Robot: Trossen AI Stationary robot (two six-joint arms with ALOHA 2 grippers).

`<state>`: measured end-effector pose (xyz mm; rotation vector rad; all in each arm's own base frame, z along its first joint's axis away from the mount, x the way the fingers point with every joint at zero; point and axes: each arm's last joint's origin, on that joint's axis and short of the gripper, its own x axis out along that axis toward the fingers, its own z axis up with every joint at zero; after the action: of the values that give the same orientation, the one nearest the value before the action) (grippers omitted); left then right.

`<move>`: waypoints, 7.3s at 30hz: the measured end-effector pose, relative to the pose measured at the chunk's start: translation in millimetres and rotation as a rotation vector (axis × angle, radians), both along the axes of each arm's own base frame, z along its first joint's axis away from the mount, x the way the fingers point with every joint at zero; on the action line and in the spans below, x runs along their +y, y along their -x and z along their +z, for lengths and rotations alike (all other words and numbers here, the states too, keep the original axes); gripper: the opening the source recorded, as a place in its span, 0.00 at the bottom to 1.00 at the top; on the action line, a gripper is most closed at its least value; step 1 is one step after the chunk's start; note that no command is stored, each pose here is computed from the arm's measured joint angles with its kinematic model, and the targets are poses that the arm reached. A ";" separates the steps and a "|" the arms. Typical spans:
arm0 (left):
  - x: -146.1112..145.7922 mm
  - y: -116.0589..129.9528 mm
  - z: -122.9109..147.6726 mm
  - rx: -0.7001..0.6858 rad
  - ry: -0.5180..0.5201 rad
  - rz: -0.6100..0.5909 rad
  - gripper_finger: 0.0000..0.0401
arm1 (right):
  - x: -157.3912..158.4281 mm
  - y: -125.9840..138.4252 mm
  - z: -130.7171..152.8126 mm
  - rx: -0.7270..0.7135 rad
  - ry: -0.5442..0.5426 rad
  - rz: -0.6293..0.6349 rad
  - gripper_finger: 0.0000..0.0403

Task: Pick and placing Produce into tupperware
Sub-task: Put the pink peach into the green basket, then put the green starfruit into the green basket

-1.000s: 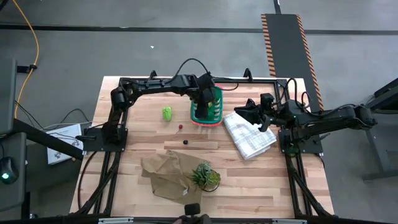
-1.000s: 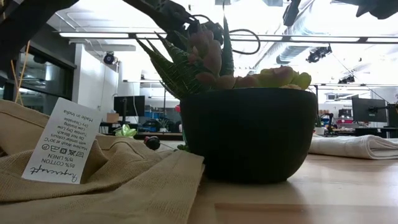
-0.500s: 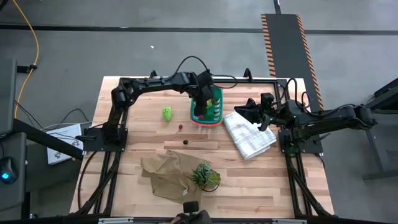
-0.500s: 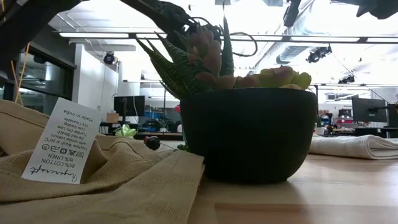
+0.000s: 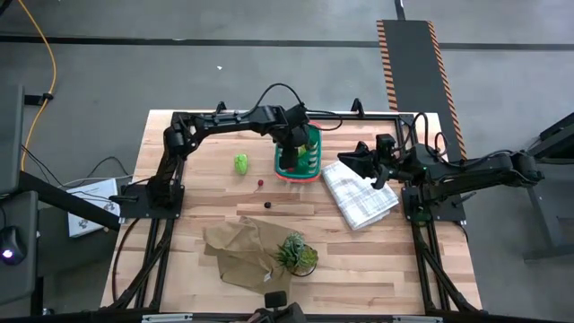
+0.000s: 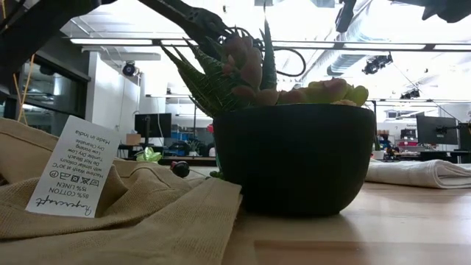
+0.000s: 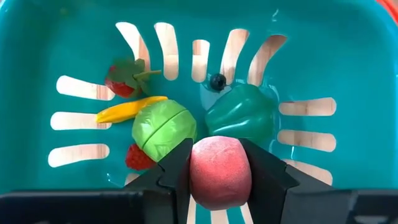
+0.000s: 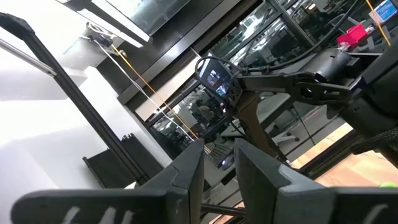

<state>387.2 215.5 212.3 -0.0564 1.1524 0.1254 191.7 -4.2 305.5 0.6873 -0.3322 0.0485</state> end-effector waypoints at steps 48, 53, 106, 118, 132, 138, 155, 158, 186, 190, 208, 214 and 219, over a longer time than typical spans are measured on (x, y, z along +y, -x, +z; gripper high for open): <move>-8.9 91.1 196.1 -0.102 -0.075 0.568 0.37 | 17.2 -0.1 -1.6 0.018 0.039 0.083 0.20; -24.2 116.2 210.7 -0.047 -0.085 0.673 0.37 | 17.2 -0.5 -2.8 0.030 0.016 0.090 0.20; -127.5 197.8 104.5 -0.061 0.305 1.178 0.37 | -49.9 8.7 1.0 0.000 0.066 -0.013 0.20; -111.8 171.9 68.1 -0.058 0.270 1.524 0.37 | -85.2 30.0 -2.0 0.081 0.156 0.225 0.20; -68.3 146.7 13.8 0.121 0.404 1.649 0.65 | -93.5 39.8 -3.4 0.113 0.271 0.321 0.20; -53.1 149.4 7.2 0.109 0.415 1.699 0.84 | -92.8 39.9 -3.6 0.116 0.278 0.348 0.20; -34.8 142.8 -22.4 0.177 0.407 1.703 0.90 | -92.8 39.9 -3.6 0.117 0.270 0.350 0.20; -34.1 141.6 -26.8 0.198 0.404 1.688 0.89 | -92.8 39.9 -3.6 0.117 0.271 0.349 0.20; -29.0 135.0 -51.2 0.272 0.383 1.637 0.75 | -93.1 39.6 -4.7 0.125 0.266 0.347 0.20; -28.8 135.1 -51.2 0.270 0.375 1.639 0.70 | -93.1 39.5 -4.7 0.125 0.266 0.347 0.20; -38.3 145.0 -68.6 0.334 0.423 1.655 0.63 | -93.1 39.6 -4.8 0.124 0.281 0.345 0.20; -35.7 141.4 -68.8 0.284 0.434 1.643 0.63 | -93.4 39.4 -4.7 0.121 0.288 0.329 0.20; -33.2 138.1 -68.8 0.237 0.440 1.632 0.61 | -93.5 39.4 -4.8 0.121 0.287 0.327 0.20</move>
<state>249.2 182.3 143.5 -1.4033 1.0847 1.3347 152.2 -97.8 300.7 0.4514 -0.0899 0.3581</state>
